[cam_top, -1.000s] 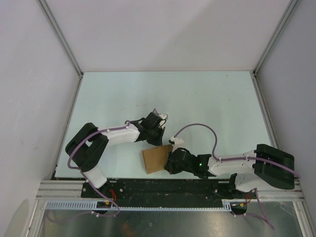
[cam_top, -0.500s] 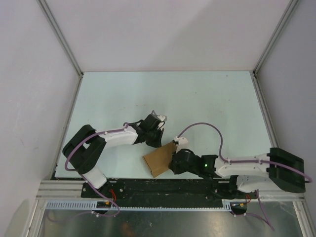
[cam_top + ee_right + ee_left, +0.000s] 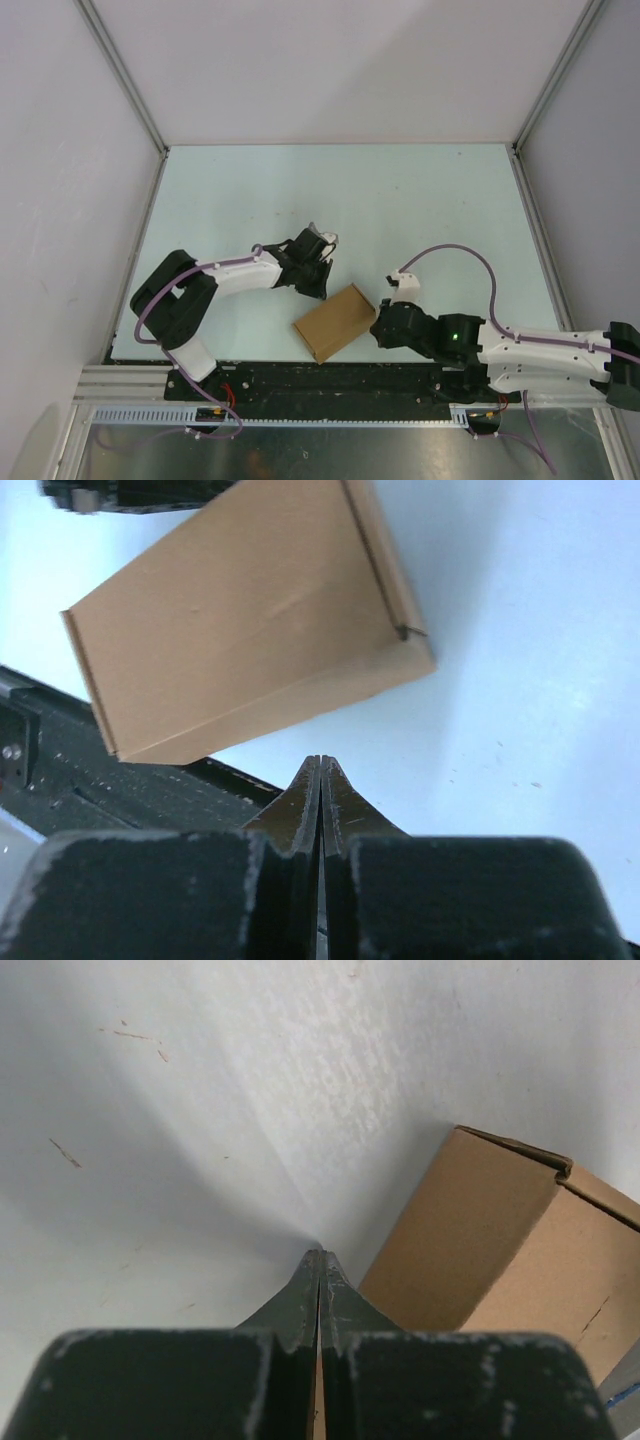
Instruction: Fold the paper box
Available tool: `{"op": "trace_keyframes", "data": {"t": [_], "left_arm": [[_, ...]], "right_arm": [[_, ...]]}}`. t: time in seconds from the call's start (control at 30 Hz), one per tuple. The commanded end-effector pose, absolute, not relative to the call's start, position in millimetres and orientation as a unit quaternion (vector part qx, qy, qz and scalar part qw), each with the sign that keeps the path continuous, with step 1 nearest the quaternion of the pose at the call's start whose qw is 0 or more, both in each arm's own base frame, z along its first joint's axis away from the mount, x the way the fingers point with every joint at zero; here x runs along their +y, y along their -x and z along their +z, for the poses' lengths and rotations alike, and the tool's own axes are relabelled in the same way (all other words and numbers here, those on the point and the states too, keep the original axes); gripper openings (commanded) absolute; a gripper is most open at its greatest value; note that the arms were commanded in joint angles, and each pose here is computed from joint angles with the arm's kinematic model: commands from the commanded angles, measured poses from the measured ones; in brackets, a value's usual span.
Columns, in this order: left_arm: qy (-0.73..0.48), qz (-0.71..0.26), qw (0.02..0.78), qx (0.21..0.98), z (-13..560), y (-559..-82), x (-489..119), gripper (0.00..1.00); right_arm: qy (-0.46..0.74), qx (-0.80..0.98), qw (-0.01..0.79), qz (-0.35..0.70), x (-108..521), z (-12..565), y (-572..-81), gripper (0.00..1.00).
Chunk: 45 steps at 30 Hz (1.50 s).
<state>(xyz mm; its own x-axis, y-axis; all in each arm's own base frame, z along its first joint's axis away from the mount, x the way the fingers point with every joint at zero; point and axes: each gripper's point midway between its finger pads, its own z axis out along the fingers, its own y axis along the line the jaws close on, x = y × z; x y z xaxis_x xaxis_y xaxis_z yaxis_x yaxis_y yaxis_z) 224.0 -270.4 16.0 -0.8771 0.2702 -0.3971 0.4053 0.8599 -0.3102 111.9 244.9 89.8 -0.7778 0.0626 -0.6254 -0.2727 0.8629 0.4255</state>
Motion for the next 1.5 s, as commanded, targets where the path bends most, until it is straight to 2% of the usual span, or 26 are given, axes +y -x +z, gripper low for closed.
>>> {"op": "trace_keyframes", "data": {"t": [0.0, 0.23, 0.37, 0.8, 1.13, 1.47], "left_arm": [[-0.173, -0.195, 0.181, 0.948, 22, -234, -275, 0.00], [-0.168, -0.193, 0.206, 0.944, 33, -252, -284, 0.00], [-0.173, -0.212, 0.194, 0.942, 35, -249, -293, 0.00], [-0.197, -0.218, 0.176, 0.940, 25, -228, -299, 0.00], [-0.217, -0.220, 0.166, 0.936, 18, -203, -306, 0.00], [-0.224, -0.233, 0.163, 0.932, 19, -193, -316, 0.00]], "right_arm": [[-0.006, 0.920, 0.339, 0.196, 210, 74, -121, 0.00], [-0.073, 0.927, 0.329, 0.164, 196, 59, -137, 0.00], [-0.086, 0.928, 0.319, 0.174, 201, 54, -146, 0.00], [-0.079, 0.933, 0.278, 0.212, 232, 40, -149, 0.00], [-0.073, 0.936, 0.281, 0.199, 233, 28, -161, 0.00], [-0.052, 0.924, 0.292, 0.242, 259, 36, -171, 0.00]]}}
